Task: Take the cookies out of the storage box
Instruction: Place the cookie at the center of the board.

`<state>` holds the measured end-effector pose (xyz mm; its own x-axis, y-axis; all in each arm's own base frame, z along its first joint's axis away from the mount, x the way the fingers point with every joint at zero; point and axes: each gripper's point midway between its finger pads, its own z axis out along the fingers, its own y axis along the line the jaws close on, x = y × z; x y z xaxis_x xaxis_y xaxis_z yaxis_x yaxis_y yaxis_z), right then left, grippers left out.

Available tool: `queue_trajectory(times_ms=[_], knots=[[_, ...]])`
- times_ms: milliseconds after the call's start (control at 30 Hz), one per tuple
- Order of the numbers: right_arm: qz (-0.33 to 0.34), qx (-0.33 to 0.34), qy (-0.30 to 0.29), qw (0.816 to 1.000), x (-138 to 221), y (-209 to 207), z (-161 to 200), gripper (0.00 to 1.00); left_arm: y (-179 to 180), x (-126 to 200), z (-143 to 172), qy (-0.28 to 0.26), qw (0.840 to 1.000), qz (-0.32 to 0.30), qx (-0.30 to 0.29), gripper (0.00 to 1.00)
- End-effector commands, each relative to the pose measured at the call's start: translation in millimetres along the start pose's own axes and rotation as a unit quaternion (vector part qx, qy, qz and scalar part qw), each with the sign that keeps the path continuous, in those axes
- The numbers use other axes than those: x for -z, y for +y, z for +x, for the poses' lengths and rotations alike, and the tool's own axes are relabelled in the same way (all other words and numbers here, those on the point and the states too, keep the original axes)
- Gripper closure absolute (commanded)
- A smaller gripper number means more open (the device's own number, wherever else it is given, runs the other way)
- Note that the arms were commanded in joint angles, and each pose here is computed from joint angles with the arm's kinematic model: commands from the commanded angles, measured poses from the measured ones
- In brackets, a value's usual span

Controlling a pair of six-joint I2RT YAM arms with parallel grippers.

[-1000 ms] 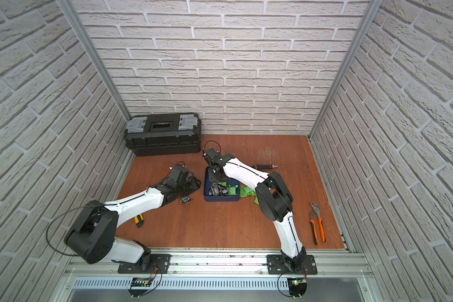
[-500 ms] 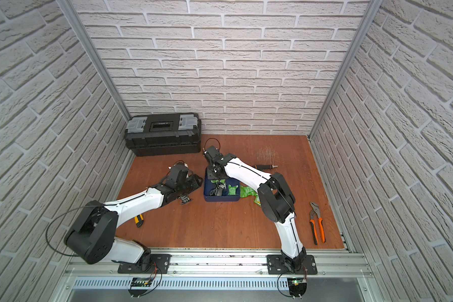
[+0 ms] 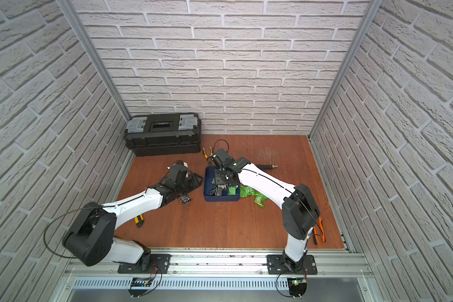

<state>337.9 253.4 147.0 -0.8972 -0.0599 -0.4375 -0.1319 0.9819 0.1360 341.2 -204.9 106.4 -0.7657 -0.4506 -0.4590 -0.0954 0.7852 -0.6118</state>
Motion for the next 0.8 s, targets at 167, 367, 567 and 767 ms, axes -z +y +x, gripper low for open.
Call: queue_trajectory(times_ms=[167,367,567,767], knots=[[0.063,-0.027,0.007,0.998,40,-56,49,0.66,-18,-6,-6,0.012,0.999,0.022,-0.032,0.51],[0.059,-0.055,0.052,0.995,20,-66,89,0.66,-13,-11,-2,0.037,0.998,-0.002,-0.042,0.50],[0.051,-0.085,0.082,0.992,-11,-73,110,0.67,-14,-14,0,0.045,0.998,-0.004,-0.041,0.49],[0.072,-0.094,0.088,0.989,-32,-90,116,0.67,-16,-20,2,0.057,0.997,-0.001,-0.044,0.49]])
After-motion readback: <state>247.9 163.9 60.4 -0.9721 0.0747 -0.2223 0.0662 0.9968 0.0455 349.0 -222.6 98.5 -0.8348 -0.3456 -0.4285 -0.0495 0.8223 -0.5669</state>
